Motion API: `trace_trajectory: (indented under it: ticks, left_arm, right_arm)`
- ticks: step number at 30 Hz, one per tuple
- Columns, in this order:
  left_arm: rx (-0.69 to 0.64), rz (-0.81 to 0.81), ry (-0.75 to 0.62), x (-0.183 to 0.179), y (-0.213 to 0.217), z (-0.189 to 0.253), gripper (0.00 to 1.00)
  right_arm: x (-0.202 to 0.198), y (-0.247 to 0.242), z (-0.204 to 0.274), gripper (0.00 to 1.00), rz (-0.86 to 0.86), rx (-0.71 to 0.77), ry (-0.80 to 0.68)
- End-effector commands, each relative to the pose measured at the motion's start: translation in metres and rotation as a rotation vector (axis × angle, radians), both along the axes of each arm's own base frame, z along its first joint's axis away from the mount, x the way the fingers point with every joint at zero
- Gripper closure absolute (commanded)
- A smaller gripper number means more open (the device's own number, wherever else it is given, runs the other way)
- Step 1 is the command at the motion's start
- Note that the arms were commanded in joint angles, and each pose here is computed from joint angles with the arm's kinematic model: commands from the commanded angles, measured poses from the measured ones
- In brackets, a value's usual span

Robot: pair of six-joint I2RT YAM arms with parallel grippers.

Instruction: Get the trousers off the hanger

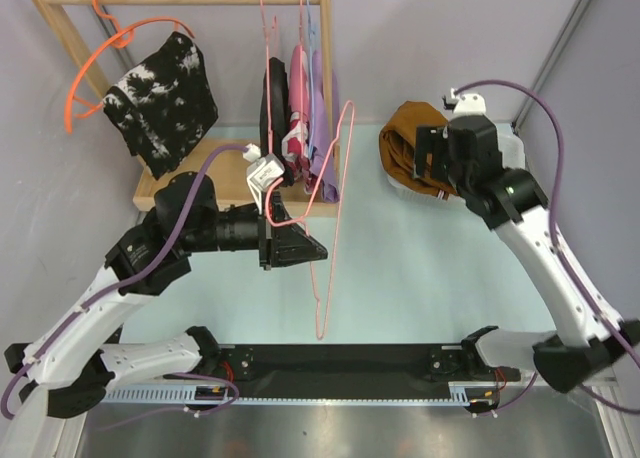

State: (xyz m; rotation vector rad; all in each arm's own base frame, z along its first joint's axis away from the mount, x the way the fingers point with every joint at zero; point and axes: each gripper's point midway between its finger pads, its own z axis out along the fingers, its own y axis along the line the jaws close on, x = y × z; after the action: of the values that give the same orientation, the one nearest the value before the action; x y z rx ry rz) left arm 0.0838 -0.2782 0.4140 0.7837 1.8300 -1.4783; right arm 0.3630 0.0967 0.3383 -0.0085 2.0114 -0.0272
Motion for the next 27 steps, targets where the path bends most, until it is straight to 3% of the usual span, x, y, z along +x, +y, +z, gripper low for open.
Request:
trace_trajectory:
  ticks: [1,4,9,19,27]
  left_arm:
    - [-0.053,0.000,0.010,-0.005,0.004,0.011,1.00]
    - [-0.050,0.016,0.032,-0.004,0.004,0.007,1.00]
    - [-0.049,0.037,0.080,-0.002,0.003,0.004,1.00]
    - [-0.027,0.135,0.170,0.003,0.012,-0.009,1.00]
    - [-0.038,0.204,0.223,0.000,0.027,-0.015,1.00]
  right_arm:
    - [-0.063,0.011,-0.008,0.15,0.046,0.132,0.074]
    - [-0.092,0.032,-0.009,0.17,0.144,0.254,0.098]
    - [-0.150,0.106,0.010,0.18,0.524,0.451,0.131]
    - [-0.309,0.223,0.065,0.21,1.098,0.695,0.146]
    - [-0.345,0.257,0.055,0.30,1.114,0.676,0.141]
